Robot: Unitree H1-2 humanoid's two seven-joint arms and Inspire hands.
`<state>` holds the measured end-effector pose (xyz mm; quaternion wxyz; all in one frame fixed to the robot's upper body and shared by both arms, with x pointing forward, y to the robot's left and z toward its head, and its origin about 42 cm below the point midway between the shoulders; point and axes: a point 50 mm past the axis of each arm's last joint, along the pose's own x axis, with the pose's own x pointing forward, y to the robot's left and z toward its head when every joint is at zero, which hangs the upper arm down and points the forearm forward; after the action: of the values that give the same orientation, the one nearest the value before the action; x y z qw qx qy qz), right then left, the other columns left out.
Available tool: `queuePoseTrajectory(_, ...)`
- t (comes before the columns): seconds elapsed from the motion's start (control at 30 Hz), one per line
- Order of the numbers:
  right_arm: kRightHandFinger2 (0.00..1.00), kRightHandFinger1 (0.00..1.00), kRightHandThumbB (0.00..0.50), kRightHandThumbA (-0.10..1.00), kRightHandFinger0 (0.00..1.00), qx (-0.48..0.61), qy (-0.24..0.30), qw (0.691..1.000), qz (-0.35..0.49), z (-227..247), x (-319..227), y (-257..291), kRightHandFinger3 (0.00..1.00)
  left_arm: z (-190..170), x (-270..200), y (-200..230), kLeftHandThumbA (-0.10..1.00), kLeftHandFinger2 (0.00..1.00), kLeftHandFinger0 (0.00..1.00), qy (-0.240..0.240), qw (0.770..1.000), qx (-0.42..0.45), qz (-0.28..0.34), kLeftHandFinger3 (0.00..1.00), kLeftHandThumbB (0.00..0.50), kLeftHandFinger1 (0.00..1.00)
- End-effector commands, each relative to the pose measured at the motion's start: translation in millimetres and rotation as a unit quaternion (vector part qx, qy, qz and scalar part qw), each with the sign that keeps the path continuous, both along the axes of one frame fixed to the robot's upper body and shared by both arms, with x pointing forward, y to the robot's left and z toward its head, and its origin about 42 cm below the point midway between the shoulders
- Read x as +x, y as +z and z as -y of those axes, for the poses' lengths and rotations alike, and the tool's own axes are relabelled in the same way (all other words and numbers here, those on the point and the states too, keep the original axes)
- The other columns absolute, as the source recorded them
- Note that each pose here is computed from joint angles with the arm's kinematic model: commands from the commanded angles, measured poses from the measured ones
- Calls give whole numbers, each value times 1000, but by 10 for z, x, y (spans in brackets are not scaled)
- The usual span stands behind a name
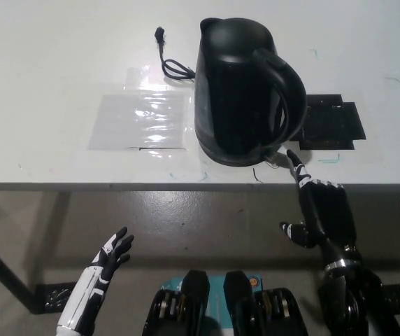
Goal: A kettle is kept at the center of the table close to the robot and the robot uses its right index finger to press downwards on the transparent start boiling button
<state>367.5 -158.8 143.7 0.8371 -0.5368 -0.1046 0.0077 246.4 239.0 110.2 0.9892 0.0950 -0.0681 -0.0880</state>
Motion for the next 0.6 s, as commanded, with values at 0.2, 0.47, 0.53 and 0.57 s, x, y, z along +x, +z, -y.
queuePoseTrajectory(0.2, 0, 0, 270, 1000, 0, 8, -7, 1000, 22, -54, 171, 104, 1000, 17, 25, 115, 1000, 1000, 1000, -19, 999, 1, 28, 1000, 319, 1000)
queuePoseTrajectory(0.47, 0, 0, 266, 1000, 0, 6, -7, 1000, 10, -106, 263, 46, 1000, 5, 40, 113, 1000, 1000, 1000, -19, 999, 2, 26, 1000, 322, 1000)
queuePoseTrajectory(0.53, 0, 0, 262, 1000, 0, 6, -7, 1000, 7, -120, 272, 34, 1000, 5, 36, 110, 1000, 1000, 1000, -18, 1000, 4, 25, 1000, 322, 1000)
queuePoseTrajectory(0.57, 0, 0, 265, 1000, 0, 6, -6, 1000, 7, -126, 281, 35, 1000, 6, 40, 111, 1000, 1000, 1000, -18, 999, 7, 26, 1000, 323, 1000)
